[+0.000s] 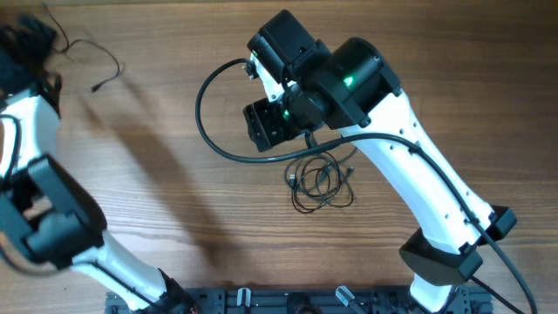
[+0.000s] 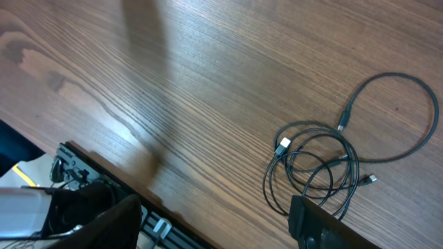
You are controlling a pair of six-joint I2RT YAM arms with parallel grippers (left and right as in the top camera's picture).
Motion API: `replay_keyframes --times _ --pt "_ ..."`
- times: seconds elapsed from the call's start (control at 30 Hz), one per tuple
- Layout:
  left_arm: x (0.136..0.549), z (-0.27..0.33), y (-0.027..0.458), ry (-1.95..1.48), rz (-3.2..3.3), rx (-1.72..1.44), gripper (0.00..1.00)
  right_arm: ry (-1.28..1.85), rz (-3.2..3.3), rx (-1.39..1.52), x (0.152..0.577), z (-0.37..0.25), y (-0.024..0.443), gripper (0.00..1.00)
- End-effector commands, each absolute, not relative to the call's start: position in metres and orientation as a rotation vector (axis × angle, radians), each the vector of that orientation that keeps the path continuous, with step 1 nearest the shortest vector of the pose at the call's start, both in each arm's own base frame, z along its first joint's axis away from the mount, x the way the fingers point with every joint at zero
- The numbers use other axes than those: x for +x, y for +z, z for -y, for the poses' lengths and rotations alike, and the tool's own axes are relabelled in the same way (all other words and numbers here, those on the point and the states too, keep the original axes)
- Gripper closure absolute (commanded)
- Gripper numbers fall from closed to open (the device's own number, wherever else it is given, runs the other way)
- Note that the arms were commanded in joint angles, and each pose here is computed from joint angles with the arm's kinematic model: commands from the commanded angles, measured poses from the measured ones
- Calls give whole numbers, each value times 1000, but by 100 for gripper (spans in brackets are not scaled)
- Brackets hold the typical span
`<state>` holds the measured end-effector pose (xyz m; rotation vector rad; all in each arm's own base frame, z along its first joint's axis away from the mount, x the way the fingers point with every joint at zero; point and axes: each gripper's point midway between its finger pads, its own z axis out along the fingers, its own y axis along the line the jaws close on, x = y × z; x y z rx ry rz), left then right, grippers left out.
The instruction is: Untangle cables
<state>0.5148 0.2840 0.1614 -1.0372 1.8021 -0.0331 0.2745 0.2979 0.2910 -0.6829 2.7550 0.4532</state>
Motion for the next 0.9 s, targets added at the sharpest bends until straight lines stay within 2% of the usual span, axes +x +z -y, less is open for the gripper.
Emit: replay_keyframes --times 0.0,0.07,0.13,0.23,0.37,0.47,0.7,0.77,0.8,0.87 --pt "497 -266 63 -48 -2080 -1078 0 463 -2740 -681 270 -296 298 30" --pt "493 -264 70 -29 -2108 -1043 0 463 -2740 -682 270 -296 298 30" --pt "493 -262 96 -39 -2077 -1020 0 462 -2740 -681 270 -296 298 30" --pt "506 -225 118 -231 -2090 -907 0 462 -2740 -682 270 -296 298 30" --pt "500 -205 73 -67 -2221 -965 0 463 -2740 -682 269 -296 298 30" --pt "508 -185 45 18 -2326 -819 0 463 -2740 -682 269 -296 298 30" --pt "504 -231 49 320 -2312 -677 0 463 -2740 -681 269 -296 298 30" --pt "499 -246 44 322 -2302 -711 2 463 -2740 -681 269 -296 298 30" --pt "499 -247 39 288 -2308 -709 5 463 -2741 -679 269 -296 298 30" --pt "505 -236 22 167 -2332 -681 5 463 -2741 -678 269 -296 298 30"
